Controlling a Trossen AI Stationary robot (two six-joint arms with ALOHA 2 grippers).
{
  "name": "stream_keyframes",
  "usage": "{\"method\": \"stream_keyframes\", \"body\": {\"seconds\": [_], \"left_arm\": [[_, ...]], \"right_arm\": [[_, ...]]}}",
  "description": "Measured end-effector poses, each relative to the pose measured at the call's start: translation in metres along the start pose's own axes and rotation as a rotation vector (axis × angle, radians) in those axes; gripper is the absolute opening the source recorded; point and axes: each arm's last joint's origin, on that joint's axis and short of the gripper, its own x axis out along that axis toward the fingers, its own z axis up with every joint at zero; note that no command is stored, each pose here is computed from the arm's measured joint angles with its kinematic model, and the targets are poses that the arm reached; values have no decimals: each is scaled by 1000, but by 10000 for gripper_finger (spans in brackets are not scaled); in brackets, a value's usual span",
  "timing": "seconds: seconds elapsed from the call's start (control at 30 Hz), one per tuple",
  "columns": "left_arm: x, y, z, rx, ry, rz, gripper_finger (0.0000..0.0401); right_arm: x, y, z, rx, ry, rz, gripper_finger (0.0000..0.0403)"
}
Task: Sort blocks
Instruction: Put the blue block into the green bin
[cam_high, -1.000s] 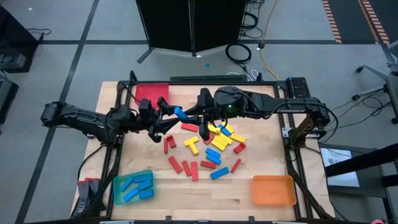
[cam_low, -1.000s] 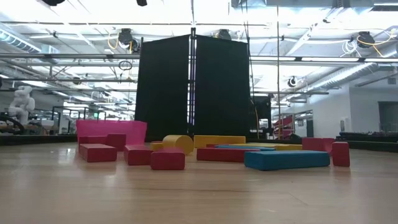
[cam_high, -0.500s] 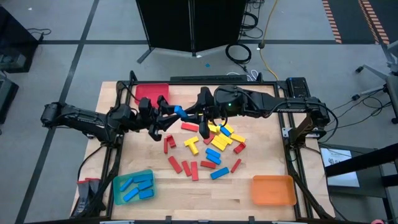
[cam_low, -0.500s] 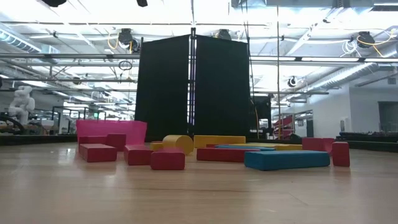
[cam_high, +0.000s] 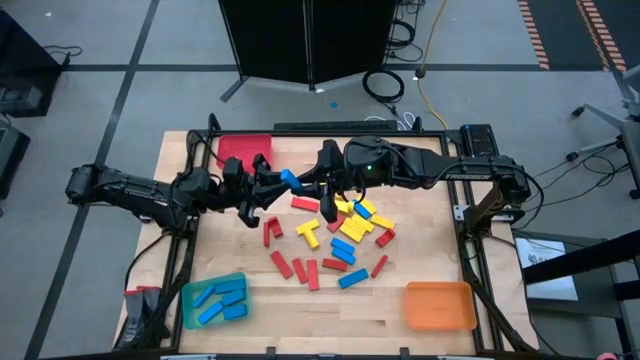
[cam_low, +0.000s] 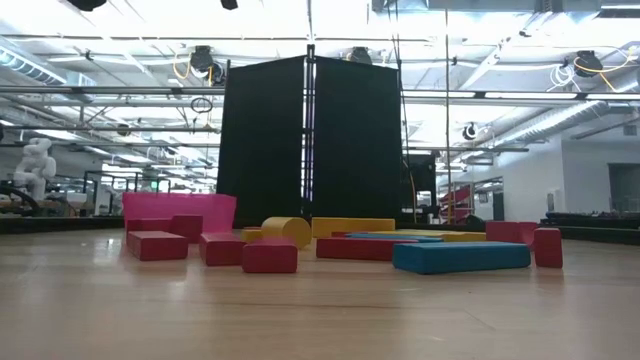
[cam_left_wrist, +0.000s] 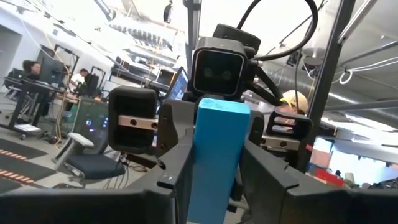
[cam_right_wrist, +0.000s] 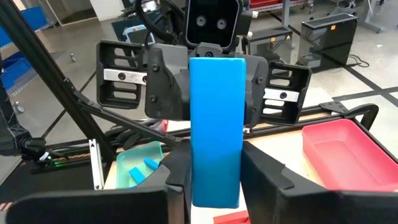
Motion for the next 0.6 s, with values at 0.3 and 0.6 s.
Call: {"method": "stream_keyframes", "body": {"seconds": [0.3, 0.6], "left_arm": [[0, 2, -3, 26, 34, 42, 186], [0, 3, -3, 29, 24, 88, 307]], "right_arm": [[0, 1, -2, -9, 15, 5, 81], [0, 2, -1, -9, 10, 33, 81]]}}
